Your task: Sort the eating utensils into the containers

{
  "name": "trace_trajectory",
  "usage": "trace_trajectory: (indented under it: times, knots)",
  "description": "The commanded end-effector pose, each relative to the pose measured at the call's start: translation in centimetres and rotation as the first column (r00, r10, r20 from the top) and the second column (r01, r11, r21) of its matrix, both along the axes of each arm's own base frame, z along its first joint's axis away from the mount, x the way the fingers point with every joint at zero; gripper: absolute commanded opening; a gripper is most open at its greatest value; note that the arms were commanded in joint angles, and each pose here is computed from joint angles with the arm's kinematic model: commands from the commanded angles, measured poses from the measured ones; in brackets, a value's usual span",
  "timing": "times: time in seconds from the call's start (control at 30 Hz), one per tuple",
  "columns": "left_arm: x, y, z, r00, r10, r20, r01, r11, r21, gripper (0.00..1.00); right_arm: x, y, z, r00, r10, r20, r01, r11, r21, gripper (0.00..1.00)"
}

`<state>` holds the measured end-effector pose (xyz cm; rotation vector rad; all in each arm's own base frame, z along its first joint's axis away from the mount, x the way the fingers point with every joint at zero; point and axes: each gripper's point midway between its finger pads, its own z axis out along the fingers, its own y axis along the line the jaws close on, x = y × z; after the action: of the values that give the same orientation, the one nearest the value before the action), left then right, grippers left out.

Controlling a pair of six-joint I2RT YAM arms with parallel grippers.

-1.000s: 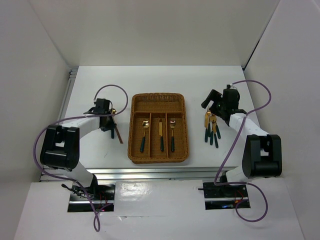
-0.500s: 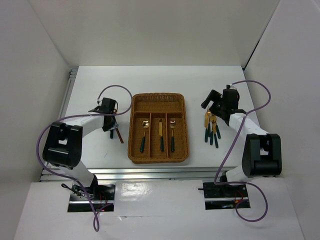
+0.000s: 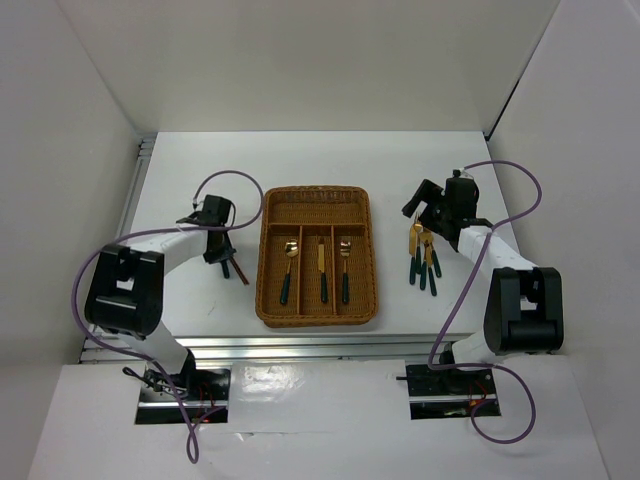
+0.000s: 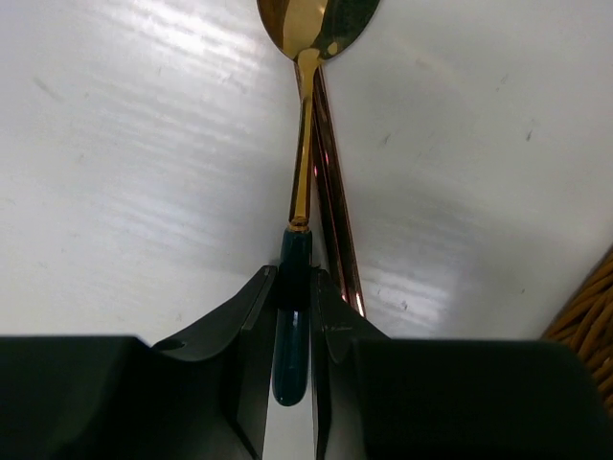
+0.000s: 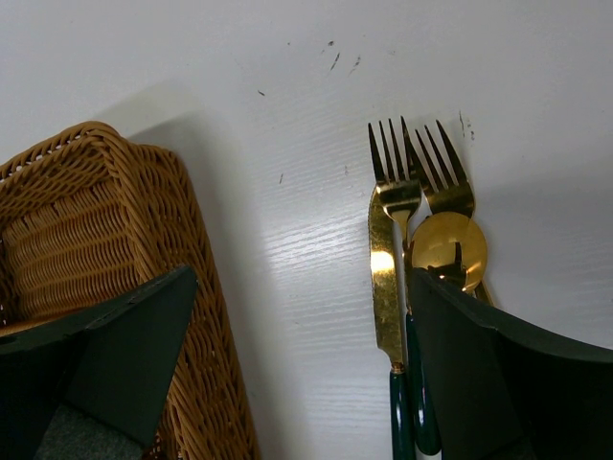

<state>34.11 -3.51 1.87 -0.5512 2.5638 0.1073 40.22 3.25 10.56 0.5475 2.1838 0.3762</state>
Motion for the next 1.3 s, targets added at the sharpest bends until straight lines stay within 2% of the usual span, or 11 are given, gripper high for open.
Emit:
trace_trajectory:
  times: [0.0, 0.07, 0.17, 0.3, 0.47, 0.63, 0.73, 1.1, 1.27]
  knots:
    - [-2.1, -0.3, 1.5, 1.000, 0.010, -0.016, -0.010, 1.000, -0.022, 0.19, 1.8, -0.3, 2.2, 0.997, -0.004, 0.078, 0.006, 1.000, -0.021, 1.00]
    - [-2.0, -0.6, 3.3, 0.999, 0.024, 0.034, -0.022, 0.998, -0.051, 0.19, 1.8, -0.3, 2.2, 0.997, -0.004, 0.078, 0.006, 1.000, -0.021, 1.00]
    - [-1.6, -2.3, 7.7, 0.986, -0.018, 0.167, 0.039, 0.992, -0.121, 0.20, 1.8, -0.3, 1.7, 0.998, -0.004, 0.067, 0.006, 1.000, -0.021, 1.00]
    - [-1.9, -4.9, 11.0, 0.965, -0.093, 0.245, 0.146, 0.967, -0.210, 0.21, 2.0, -0.2, 2.1, 0.997, 0.003, 0.076, -0.002, 1.000, -0.016, 1.00]
    - [-3.1, -11.5, 13.9, 0.921, -0.194, 0.337, 0.310, 0.890, -0.335, 0.21, 1.8, -0.5, 2.6, 0.996, -0.013, 0.088, 0.015, 1.000, -0.027, 1.00]
    - [-4.9, -16.6, 13.6, 0.900, -0.234, 0.368, 0.382, 0.831, -0.405, 0.24, 1.4, -0.5, 2.0, 0.997, -0.013, 0.070, 0.015, 1.000, -0.027, 1.00]
    - [-5.5, -18.2, 11.8, 0.911, -0.245, 0.331, 0.371, 0.838, -0.400, 0.24, 1.1, -0.4, 2.1, 0.997, -0.006, 0.072, 0.007, 1.000, -0.022, 1.00]
    - [-5.1, -18.1, 6.3, 0.950, -0.233, 0.209, 0.293, 0.898, -0.328, 0.24, -1.3, 0.3, 0.5, 1.000, -0.007, 0.022, 0.006, 1.000, 0.027, 1.00]
    - [-4.7, -18.5, 5.5, 0.942, -0.278, 0.187, 0.325, 0.895, -0.305, 0.37, -2.3, 0.9, -0.1, 1.000, 0.021, -0.014, -0.021, 0.999, 0.049, 0.98]
